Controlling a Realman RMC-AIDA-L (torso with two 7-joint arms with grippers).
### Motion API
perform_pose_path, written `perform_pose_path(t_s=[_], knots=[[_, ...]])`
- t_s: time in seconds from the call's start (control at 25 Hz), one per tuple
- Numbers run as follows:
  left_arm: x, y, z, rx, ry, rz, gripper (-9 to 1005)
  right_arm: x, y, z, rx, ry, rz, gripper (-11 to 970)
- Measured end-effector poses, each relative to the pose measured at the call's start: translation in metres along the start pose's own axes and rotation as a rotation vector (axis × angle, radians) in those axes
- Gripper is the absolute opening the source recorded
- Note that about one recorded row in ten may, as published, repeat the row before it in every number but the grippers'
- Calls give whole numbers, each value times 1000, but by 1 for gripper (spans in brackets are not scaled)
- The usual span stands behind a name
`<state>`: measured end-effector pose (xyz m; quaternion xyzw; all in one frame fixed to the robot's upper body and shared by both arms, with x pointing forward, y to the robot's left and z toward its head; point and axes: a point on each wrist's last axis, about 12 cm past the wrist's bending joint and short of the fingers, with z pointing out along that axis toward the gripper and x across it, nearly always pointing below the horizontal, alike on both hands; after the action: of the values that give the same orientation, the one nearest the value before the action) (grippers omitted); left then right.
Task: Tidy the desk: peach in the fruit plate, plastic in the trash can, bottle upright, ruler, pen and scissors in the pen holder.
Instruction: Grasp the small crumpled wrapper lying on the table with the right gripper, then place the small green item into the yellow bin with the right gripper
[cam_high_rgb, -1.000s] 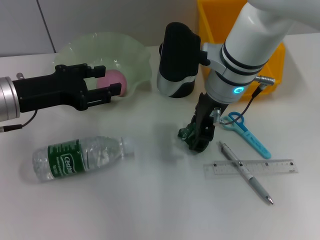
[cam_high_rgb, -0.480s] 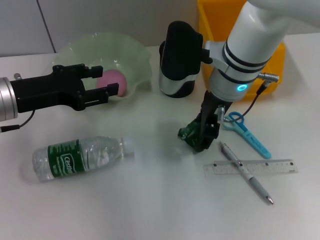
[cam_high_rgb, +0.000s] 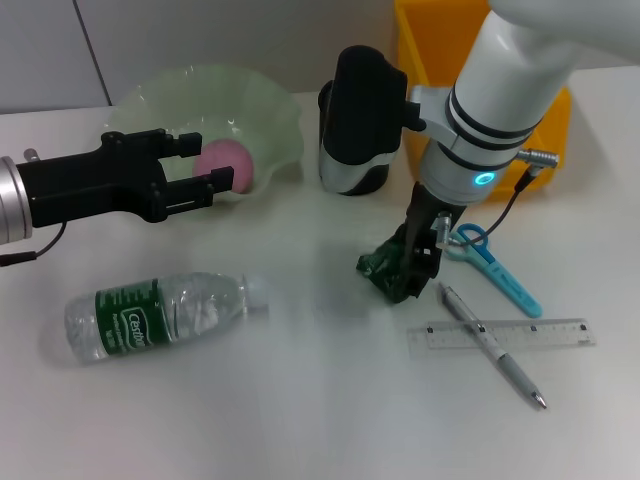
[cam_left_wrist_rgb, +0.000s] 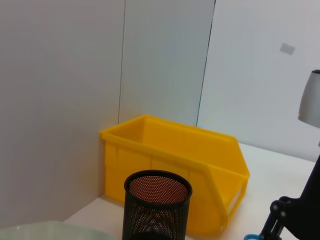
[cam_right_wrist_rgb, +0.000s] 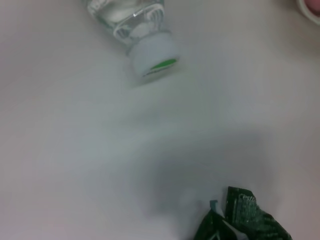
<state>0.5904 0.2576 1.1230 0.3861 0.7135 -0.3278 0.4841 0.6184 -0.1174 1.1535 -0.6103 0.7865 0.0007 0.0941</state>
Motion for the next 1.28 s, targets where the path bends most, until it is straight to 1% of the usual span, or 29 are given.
perform_pose_path(t_s=[0.2,0.44,0.6,0.76,0.84,0.88,1.0,1.04,1.08,1.28], knots=[[0,-1,1,1,-1,-3,650,3,0,4,-7,15,13,671],[1,-1,2,4,0,-3,650,3,-1,3,-1,-1,23,440],[1,-2,2,4,-1,-5,650,2,-3,0,7,-14,33,253],[1,-2,2,5,-2,-11,650,2,-3,-5,30,-45,36,91],[1,-2,2,4,-2,-13,650,2,-4,-14,56,-86,41,14],[1,-2,2,4,-3,-14,650,2,-4,-14,56,-86,41,12],[1,-2,1,2,-2,-16,650,4,-5,-25,86,-137,60,7],[1,-1,1,2,-2,-17,650,4,-5,-32,108,-166,71,6],[1,-1,1,2,-2,-17,650,4,-5,-32,108,-166,71,4],[2,-1,0,0,-2,-18,650,11,-6,-56,193,-264,122,1]])
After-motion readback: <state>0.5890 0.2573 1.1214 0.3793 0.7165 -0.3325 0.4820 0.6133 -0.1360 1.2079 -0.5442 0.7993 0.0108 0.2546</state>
